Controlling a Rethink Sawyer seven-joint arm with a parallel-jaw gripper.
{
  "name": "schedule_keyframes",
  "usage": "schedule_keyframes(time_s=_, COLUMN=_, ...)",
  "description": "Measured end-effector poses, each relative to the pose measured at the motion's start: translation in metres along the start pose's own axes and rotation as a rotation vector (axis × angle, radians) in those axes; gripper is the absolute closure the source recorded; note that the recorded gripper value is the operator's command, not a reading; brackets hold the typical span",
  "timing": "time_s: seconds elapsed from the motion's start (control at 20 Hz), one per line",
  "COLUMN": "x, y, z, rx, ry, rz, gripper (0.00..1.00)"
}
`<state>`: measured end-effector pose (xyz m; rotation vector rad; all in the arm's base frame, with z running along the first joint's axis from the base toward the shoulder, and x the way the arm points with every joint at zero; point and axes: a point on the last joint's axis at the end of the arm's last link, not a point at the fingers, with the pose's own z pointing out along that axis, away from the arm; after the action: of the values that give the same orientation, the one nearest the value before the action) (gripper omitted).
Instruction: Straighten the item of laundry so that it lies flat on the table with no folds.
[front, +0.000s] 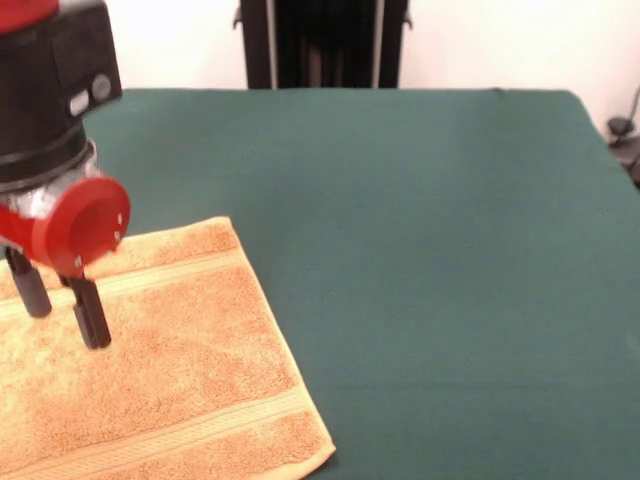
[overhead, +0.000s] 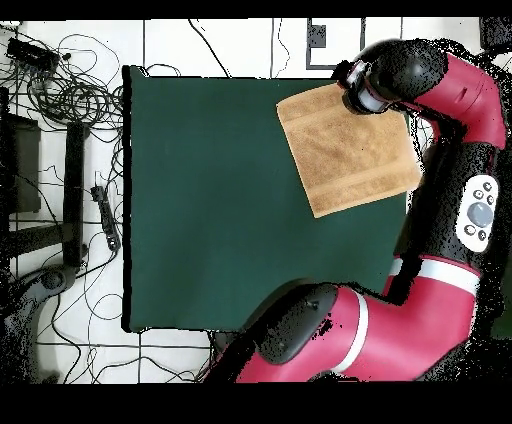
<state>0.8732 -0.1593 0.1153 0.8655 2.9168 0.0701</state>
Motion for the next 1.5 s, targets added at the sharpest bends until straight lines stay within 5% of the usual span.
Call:
schedule_keyframes(time_s=0.8, x=0.018, y=-0.004, z=0.102, rx=-0.025, ry=0.050, rz=0.018, gripper=0.00)
schedule_keyframes(time_s=1.15, x=0.018, y=-0.005, z=0.104, rx=-0.021, ry=0.048, rz=0.017, gripper=0.00)
schedule_keyframes(time_s=1.5, x=0.003, y=0.001, z=0.068, rx=-0.031, ry=0.010, rz=0.013, gripper=0.00)
